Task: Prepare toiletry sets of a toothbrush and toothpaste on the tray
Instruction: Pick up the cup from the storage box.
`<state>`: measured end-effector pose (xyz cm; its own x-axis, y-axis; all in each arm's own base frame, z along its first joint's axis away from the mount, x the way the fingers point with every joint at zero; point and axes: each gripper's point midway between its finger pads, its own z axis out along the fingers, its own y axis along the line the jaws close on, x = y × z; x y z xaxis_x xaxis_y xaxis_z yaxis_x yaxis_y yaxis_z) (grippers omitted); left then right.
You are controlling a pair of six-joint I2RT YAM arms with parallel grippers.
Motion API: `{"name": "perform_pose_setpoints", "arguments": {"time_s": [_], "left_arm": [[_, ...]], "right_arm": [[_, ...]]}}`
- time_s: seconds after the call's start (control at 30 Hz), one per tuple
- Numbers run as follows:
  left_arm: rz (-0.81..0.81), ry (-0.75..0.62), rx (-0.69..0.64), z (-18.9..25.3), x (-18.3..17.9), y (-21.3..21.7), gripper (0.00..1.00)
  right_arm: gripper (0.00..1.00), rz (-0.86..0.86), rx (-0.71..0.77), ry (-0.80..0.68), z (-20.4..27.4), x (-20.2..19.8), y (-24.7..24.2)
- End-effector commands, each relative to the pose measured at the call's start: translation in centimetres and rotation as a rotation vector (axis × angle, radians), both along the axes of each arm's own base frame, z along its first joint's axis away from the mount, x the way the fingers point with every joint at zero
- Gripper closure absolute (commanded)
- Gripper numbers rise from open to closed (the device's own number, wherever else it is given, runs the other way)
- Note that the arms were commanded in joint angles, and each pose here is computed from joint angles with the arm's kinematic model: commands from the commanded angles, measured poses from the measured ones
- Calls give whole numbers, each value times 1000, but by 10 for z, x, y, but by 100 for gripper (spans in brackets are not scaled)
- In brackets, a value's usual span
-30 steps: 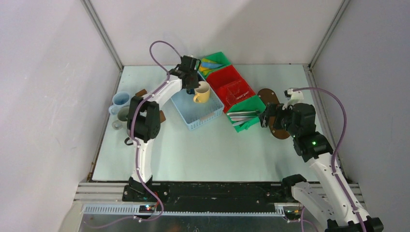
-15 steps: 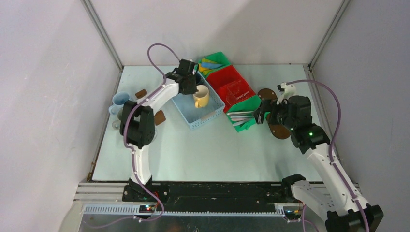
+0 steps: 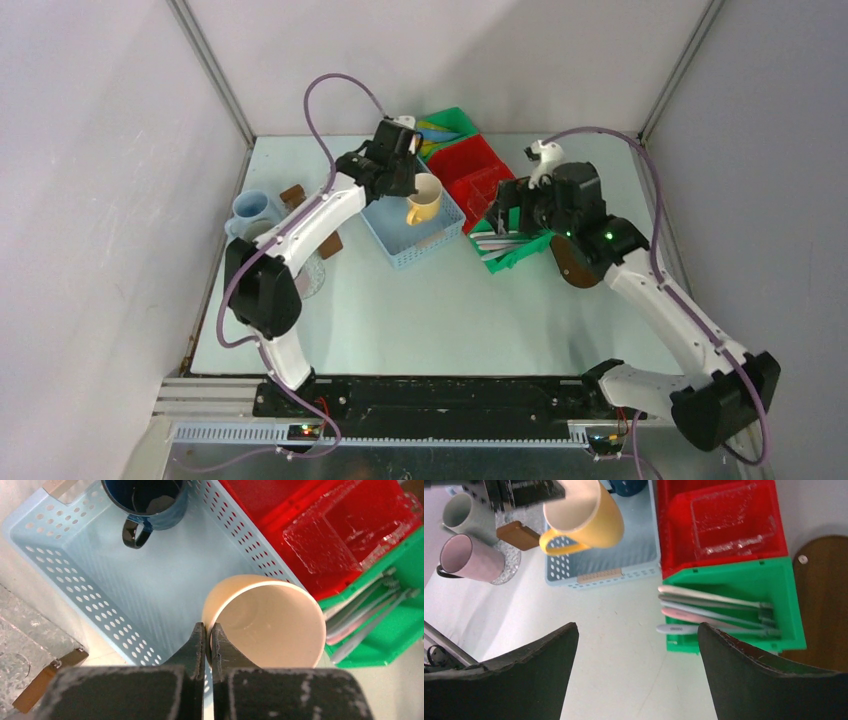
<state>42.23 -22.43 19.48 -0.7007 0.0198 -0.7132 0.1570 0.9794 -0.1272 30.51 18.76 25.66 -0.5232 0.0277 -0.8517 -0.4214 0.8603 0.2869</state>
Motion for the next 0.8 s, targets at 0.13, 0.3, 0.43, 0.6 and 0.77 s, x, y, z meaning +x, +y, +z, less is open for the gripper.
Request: {"name": "perform_pose_setpoints", "arguments": {"time_s": [0.13, 0.3, 0.43, 0.6, 0.77], "left_arm": [[-92, -162, 49, 64, -35, -20, 100], [-131, -187, 77, 74, -51, -31, 100], [-158, -201, 85, 80, -61, -42, 100], [-173, -217, 66, 89, -70, -50, 100], [-176, -215, 42, 91, -78, -56, 100]], "right_arm": [[13, 57, -26, 3, 26, 23, 39], [17, 98, -60, 50, 14, 28, 58], [21, 120, -84, 81, 5, 31, 70], [26, 114, -116, 120, -13, 39, 80], [33, 103, -157, 140, -33, 45, 87]]}}
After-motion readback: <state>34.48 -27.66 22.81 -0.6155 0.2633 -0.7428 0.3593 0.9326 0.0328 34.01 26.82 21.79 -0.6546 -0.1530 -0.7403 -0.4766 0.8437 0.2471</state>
